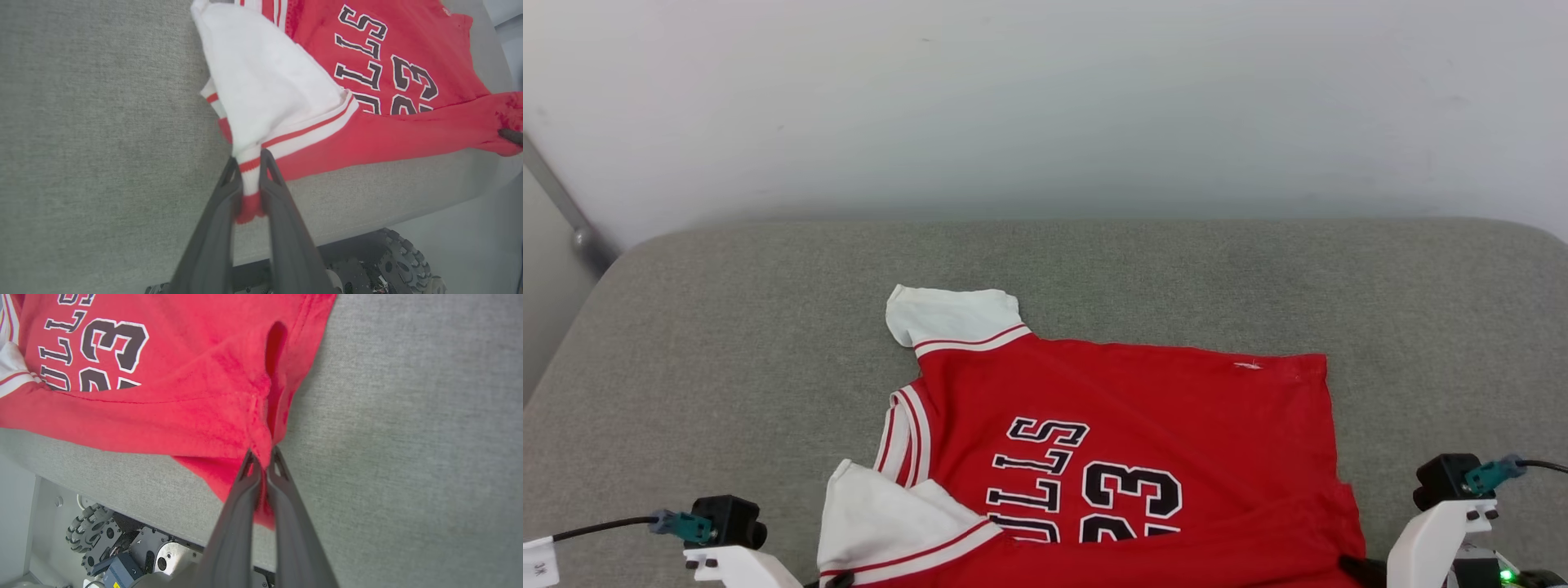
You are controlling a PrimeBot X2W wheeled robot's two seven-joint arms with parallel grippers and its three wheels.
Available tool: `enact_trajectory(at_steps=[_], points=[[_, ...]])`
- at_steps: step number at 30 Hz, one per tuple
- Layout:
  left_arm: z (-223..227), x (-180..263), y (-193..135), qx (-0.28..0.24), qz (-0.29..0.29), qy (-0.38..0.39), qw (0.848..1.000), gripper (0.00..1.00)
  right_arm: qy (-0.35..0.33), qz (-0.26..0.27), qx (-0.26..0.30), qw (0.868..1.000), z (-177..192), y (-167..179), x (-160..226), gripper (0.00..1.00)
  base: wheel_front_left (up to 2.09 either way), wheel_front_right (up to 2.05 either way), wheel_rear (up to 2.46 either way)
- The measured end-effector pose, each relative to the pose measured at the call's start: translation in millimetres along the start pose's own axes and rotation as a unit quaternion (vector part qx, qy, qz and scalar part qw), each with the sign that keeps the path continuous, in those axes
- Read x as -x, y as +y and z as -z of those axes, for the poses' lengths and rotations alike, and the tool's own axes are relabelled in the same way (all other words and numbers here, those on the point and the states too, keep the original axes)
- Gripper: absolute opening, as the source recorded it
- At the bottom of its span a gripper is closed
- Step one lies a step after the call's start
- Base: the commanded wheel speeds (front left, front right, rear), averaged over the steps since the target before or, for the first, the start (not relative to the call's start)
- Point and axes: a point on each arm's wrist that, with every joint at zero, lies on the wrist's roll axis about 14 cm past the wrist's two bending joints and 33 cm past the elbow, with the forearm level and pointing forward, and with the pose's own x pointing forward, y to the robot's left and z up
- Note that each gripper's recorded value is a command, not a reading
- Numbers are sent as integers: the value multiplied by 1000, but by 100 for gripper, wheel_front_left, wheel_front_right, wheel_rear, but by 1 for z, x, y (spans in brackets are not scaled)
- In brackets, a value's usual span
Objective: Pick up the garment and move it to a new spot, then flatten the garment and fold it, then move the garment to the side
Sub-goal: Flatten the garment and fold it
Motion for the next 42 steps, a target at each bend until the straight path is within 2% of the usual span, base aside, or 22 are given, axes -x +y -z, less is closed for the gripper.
enact_trajectory(at_steps=[1, 2, 5, 8, 11, 14, 21, 24, 28, 32, 37, 42], points=[[1, -3, -2, 2, 3, 1, 1000, 57, -4, 3, -3, 1000, 2, -1, -1, 89, 0, 0, 0], [2, -5, -1, 2, 1, 3, 1000, 100, -8, 5, -5, 1000, 3, -2, -3, 100, 0, 0, 0], [-10, -13, 0, -2, -5, -21, 1000, 100, -45, 13, -3, 999, -3, -3, -3, 100, 0, 0, 0], [-30, -18, 3, -11, -17, -61, 998, 100, -124, 29, 12, 992, -27, -7, 6, 100, 0, 0, 0], [-55, -22, 4, -28, -29, -107, 993, 100, -204, 46, 19, 978, -48, -9, 19, 100, 0, 0, 0], [-80, -25, 0, -45, -35, -152, 987, 100, -279, 67, 31, 957, -70, -12, 37, 100, 0, 0, 0], [-153, -39, -20, -88, -27, -251, 964, 100, -392, 91, 51, 914, -112, -8, 65, 100, 0, 0, 0], [-186, -52, -25, -99, -22, -276, 956, 100, -411, 93, 56, 905, -129, -5, 65, 100, 0, 0, 0], [-219, -81, -28, -109, -9, -276, 955, 100, -431, 102, 50, 895, -149, -10, 58, 100, 0, 0, 0], [-239, -123, -26, -107, 12, -236, 966, 100, -427, 112, 45, 896, -157, -19, 40, 100, 0, 0, 0], [-215, -182, -3, -105, 18, -96, 990, 100, -396, 126, 35, 909, -149, -34, 10, 100, 0, 0, 0], [-188, -220, 33, -108, -19, 35, 993, 100, -356, 140, 14, 924, -127, -49, -17, 100, 0, 0, 0]])
